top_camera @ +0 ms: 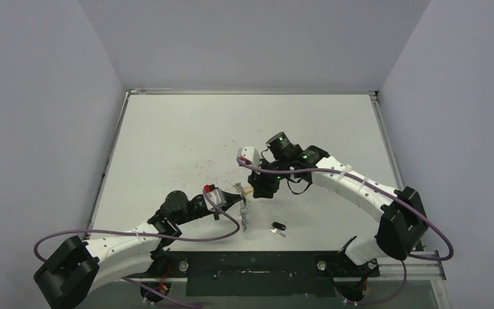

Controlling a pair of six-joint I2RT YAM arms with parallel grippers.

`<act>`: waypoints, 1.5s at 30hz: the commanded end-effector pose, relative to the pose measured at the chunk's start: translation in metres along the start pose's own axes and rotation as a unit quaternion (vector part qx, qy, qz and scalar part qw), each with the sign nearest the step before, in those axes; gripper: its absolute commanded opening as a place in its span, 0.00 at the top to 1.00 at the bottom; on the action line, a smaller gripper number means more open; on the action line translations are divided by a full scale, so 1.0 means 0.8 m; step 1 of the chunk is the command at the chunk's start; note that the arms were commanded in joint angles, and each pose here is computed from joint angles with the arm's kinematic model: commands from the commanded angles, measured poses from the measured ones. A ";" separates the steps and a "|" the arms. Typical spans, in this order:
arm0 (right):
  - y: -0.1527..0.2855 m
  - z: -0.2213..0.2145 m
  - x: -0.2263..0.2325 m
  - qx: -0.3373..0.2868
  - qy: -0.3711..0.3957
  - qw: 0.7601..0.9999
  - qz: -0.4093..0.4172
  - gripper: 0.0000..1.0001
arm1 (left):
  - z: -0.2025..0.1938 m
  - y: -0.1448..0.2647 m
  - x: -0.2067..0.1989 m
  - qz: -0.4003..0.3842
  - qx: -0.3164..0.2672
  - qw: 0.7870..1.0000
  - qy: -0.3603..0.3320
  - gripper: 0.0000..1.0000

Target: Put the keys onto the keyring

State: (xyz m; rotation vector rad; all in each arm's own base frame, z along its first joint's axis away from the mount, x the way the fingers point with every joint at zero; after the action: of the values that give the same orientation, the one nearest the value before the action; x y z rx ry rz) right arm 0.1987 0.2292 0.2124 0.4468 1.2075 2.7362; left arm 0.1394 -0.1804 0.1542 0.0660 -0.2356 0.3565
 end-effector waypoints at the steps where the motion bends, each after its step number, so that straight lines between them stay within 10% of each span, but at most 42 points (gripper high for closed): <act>1: 0.027 0.022 0.013 -0.131 0.069 0.988 0.037 0.58 | 0.031 -0.001 0.008 0.028 -0.083 0.996 -0.024 1.00; 25: 0.017 0.014 0.007 -0.217 0.123 0.966 0.069 0.65 | 0.043 -0.001 0.008 0.012 -0.111 0.993 -0.049 1.00; 45: -0.011 -0.004 0.002 -0.185 0.107 0.971 0.109 0.91 | 0.042 0.000 0.007 0.016 -0.110 0.993 -0.047 1.00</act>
State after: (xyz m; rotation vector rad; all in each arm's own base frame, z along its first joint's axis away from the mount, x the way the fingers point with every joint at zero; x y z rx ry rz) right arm 0.1948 0.2291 0.2019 0.3071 0.7347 3.1107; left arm 0.1367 -0.1795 0.1648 -0.0308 -0.2974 0.3516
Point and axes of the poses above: each gripper's point midway between its finger pads, its own y axis back along the fingers, its own x axis along the line the jaws close on, z = x × y, the point moved 10 cm from there along y, back along the fingers, and after that the axes turned 7 degrees about -y, right-handed, at the moved point
